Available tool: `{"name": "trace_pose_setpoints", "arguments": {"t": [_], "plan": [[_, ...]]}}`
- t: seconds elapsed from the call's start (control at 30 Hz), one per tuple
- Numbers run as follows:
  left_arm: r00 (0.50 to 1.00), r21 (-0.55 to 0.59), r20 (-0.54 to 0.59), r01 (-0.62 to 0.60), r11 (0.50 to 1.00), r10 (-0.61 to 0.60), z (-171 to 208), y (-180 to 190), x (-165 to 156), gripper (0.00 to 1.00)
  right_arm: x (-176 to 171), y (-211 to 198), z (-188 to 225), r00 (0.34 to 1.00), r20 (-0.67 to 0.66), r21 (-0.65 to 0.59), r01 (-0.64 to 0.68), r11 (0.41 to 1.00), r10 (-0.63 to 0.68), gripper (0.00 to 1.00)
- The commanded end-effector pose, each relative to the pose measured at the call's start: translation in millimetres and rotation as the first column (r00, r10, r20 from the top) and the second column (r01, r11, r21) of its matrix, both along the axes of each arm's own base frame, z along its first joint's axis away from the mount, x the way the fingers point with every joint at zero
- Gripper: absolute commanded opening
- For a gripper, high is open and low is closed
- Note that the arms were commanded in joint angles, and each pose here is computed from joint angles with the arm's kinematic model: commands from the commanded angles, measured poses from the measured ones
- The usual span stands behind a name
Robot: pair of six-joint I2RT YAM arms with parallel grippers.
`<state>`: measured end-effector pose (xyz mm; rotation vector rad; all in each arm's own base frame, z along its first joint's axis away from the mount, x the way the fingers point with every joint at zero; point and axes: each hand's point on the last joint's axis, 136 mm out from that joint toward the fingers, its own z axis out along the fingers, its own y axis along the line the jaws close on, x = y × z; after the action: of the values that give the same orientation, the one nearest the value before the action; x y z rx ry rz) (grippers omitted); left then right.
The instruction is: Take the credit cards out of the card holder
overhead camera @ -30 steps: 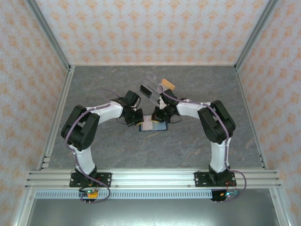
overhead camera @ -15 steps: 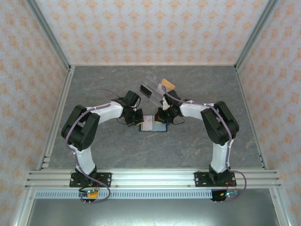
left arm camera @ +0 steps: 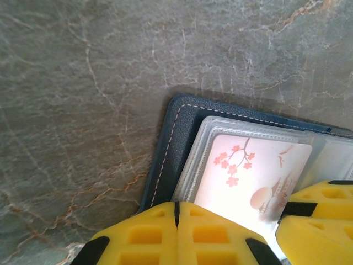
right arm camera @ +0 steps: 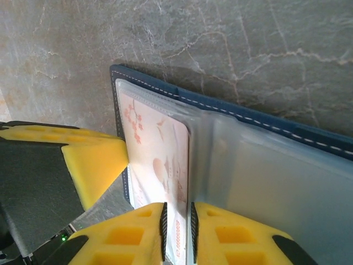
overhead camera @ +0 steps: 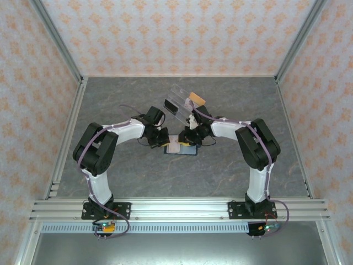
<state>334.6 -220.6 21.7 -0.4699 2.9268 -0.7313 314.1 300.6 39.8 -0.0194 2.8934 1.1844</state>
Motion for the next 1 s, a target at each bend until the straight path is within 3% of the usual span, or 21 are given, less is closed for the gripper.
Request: {"name": "trace_pose_setpoints", "arguments": {"t": [0.0, 0.4, 0.53, 0.73, 0.97], "plan": [[0.998, 0.053, -0.065, 0.019, 0.998, -0.015, -25, 9, -13, 0.01, 0, 2, -3, 1.0, -0.02, 0.003, -0.013, 1.0, 0.013, 0.2], [0.998, -0.021, -0.056, 0.04, 0.999, -0.041, -20, -4, -13, 0.0, 5, 4, -9, 0.999, -0.029, -0.006, -0.014, 1.0, 0.014, 0.17], [0.997, -0.033, -0.061, 0.041, 0.999, -0.043, -21, -5, -15, 0.0, 7, 7, -7, 1.0, -0.028, 0.003, -0.013, 1.0, 0.013, 0.11], [0.996, 0.008, -0.086, 0.03, 1.0, -0.03, -32, 2, -17, 0.0, 8, 6, -3, 1.0, -0.01, 0.003, -0.011, 1.0, 0.011, 0.0], [0.998, 0.048, -0.059, -0.013, 0.999, 0.016, -24, 19, -13, 0.0, 9, -8, 4, 1.0, 0.023, -0.008, 0.008, 1.0, -0.008, 0.0]]}}
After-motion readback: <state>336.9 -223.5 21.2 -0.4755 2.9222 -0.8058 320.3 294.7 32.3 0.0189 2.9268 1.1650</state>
